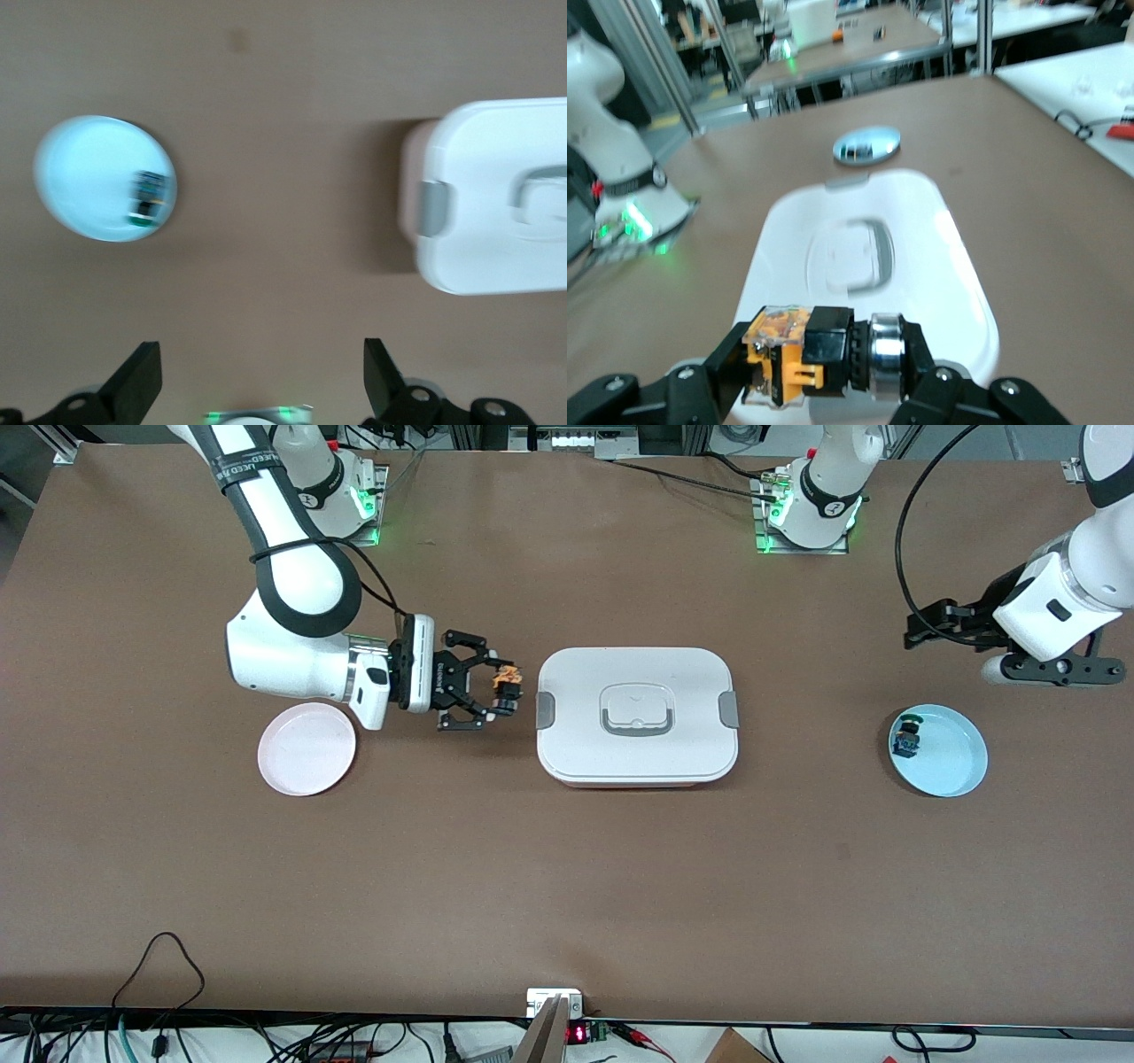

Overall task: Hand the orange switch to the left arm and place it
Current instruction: 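Lift the orange switch with the right gripper over the white box, then raise the switch with the right gripper while the left gripper reaches it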

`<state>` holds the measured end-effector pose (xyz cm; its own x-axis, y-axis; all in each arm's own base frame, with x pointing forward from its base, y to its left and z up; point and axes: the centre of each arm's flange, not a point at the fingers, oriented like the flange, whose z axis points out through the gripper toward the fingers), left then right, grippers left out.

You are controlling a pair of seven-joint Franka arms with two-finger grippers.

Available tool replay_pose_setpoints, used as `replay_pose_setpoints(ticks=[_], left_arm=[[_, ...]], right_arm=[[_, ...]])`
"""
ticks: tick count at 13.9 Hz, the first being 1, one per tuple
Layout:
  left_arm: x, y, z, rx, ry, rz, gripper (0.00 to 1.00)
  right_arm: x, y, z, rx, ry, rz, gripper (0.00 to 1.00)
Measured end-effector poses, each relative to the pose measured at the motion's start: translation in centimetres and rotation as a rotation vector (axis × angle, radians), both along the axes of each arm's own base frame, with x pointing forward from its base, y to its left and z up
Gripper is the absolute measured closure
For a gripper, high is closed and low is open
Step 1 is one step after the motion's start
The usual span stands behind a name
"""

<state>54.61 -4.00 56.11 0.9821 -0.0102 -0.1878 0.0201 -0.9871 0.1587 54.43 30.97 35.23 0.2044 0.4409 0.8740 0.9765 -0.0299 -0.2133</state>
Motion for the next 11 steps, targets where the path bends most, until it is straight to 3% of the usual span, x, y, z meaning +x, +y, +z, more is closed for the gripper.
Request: replay_pose_setpoints(ticks=[5,8,11], left_arm=[[0.7,-1.2,-0.2,-0.394,0.056,0.101,0.00],[2.2,-1.9,-1.4,-0.717,0.101,0.179,0.00],[4.5,-2.0,-5.1,-0.961,0.066,0.186,0.00]], right_arm=[[-1.4,5.5,2.5,0.124,0.014,-0.079,0.28],[-2.4,8.8,4.4,0.205,0.031,-0.114,0.28],[-3.4,12.2,6.5,0.263,0.033,-0.176,0.28]])
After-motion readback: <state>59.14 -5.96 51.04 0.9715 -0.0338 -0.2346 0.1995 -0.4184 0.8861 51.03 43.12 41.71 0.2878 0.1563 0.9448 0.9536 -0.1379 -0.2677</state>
